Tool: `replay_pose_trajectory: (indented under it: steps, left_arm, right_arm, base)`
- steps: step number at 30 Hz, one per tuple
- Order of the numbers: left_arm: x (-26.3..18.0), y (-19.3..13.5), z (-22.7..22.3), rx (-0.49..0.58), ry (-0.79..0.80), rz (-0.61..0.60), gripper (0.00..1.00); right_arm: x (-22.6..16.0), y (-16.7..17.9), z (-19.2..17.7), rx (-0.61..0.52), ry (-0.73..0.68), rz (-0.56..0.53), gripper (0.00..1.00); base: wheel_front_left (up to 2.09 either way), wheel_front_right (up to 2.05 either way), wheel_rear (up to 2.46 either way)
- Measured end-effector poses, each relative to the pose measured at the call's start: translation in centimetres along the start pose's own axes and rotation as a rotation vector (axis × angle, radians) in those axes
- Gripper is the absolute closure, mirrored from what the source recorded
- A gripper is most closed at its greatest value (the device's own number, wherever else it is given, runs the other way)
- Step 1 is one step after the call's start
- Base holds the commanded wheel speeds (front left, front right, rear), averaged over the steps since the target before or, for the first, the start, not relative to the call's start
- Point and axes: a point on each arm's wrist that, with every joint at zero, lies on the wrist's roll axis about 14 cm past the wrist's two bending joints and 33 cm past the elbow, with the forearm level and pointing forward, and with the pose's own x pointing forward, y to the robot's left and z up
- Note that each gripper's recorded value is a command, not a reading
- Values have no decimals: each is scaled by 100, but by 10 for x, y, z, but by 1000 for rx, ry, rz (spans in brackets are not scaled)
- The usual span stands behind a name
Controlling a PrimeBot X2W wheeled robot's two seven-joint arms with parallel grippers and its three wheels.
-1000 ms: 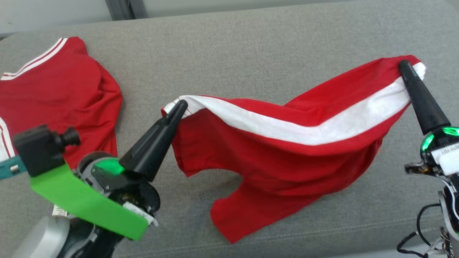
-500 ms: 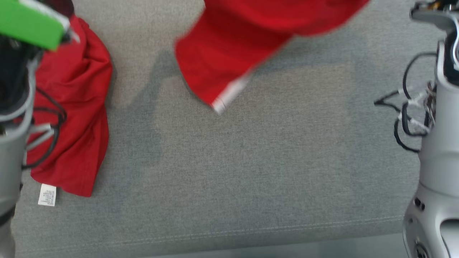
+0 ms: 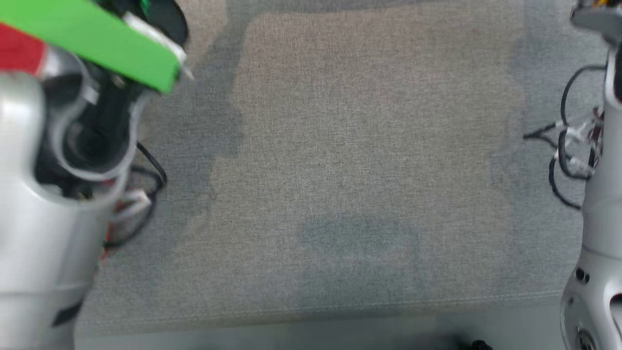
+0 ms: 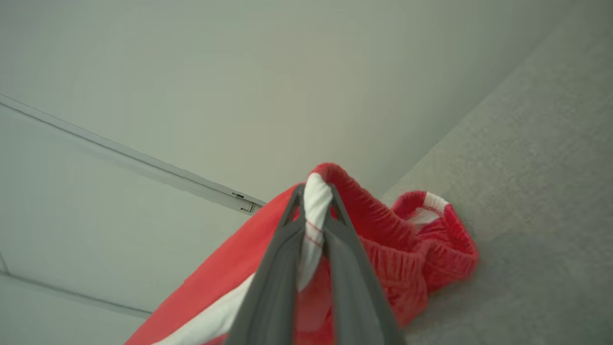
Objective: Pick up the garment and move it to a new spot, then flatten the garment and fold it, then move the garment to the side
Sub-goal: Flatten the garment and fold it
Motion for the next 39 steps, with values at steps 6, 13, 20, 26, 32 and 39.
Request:
replay_pose_trajectory:
  steps: [6, 13, 20, 26, 32, 39]
  left_arm:
    - [-53, 65, -86, -158, 124, 202, 100]
    - [-95, 67, -106, -216, 104, 291, 100]
    - [-121, 34, -116, -301, 79, 295, 100]
    - [-148, 3, -136, -327, 131, 283, 100]
    - [-171, -26, -144, -351, 158, 267, 100]
    - [-205, -31, -141, -333, 162, 332, 100]
  right_arm:
    - [-37, -89, -48, 64, 106, -215, 100]
    - [-77, -102, -50, 102, 104, -248, 100]
    - [-131, -116, -56, 114, 133, -318, 100]
    - [-182, -131, -56, 120, 144, -394, 100]
    - [-213, -129, -50, 128, 132, -410, 100]
    - [-240, -115, -59, 69, 203, -372, 100]
  base:
    - [0, 0, 0]
    - [0, 0, 0]
    - [0, 0, 0]
    - [0, 0, 0]
    - [0, 0, 0]
    - [0, 0, 0]
